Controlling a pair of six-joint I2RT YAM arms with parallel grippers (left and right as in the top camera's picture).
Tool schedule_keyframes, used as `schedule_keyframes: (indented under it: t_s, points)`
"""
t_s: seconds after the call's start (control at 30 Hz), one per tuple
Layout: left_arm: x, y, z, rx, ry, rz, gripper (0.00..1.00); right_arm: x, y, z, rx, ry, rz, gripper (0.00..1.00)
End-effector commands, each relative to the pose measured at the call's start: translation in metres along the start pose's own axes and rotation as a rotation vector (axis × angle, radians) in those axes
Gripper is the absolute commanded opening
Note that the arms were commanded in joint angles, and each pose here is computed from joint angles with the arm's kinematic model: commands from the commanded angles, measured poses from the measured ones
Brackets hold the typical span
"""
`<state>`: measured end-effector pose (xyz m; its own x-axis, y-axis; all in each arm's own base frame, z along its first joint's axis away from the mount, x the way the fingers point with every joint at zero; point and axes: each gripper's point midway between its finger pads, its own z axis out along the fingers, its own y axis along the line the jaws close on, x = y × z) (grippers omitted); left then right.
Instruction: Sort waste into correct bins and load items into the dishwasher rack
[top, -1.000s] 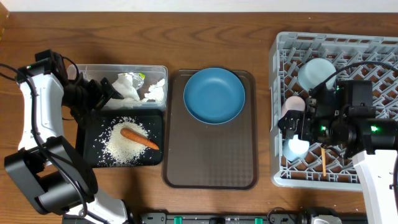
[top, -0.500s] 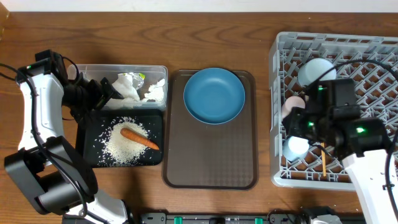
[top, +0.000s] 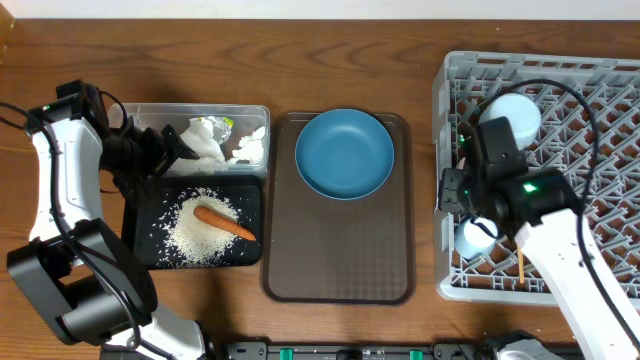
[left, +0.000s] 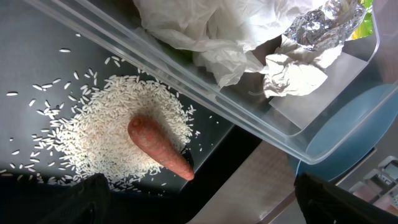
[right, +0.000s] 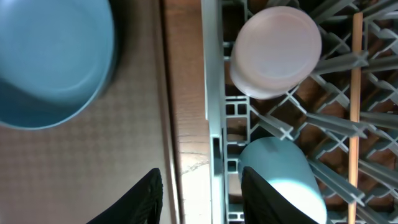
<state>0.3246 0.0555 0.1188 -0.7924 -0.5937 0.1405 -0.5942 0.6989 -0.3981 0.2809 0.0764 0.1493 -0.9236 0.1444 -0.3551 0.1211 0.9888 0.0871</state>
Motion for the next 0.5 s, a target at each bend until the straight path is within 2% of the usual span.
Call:
schedule_keyframes:
  t_s: [0.0,0.23,0.37,0.47]
  points:
    - [-0.002,-0.002,-0.009,-0.002,-0.027,0.015,0.98,0.000,-0.001,0.012,0.047,0.021,-0.006,0.41]
    - [-0.002,-0.002,-0.009,-0.002,-0.027,0.015,0.98,0.004,-0.003,0.038,0.095,0.089,-0.015,0.37]
    - [-0.002,-0.002,-0.009,-0.002,-0.027,0.015,0.98,0.009,-0.004,0.047,0.110,0.122,-0.019,0.23]
    - [-0.002,-0.002,-0.009,-0.002,-0.027,0.015,0.98,0.010,-0.005,0.053,0.119,0.140,-0.021,0.23]
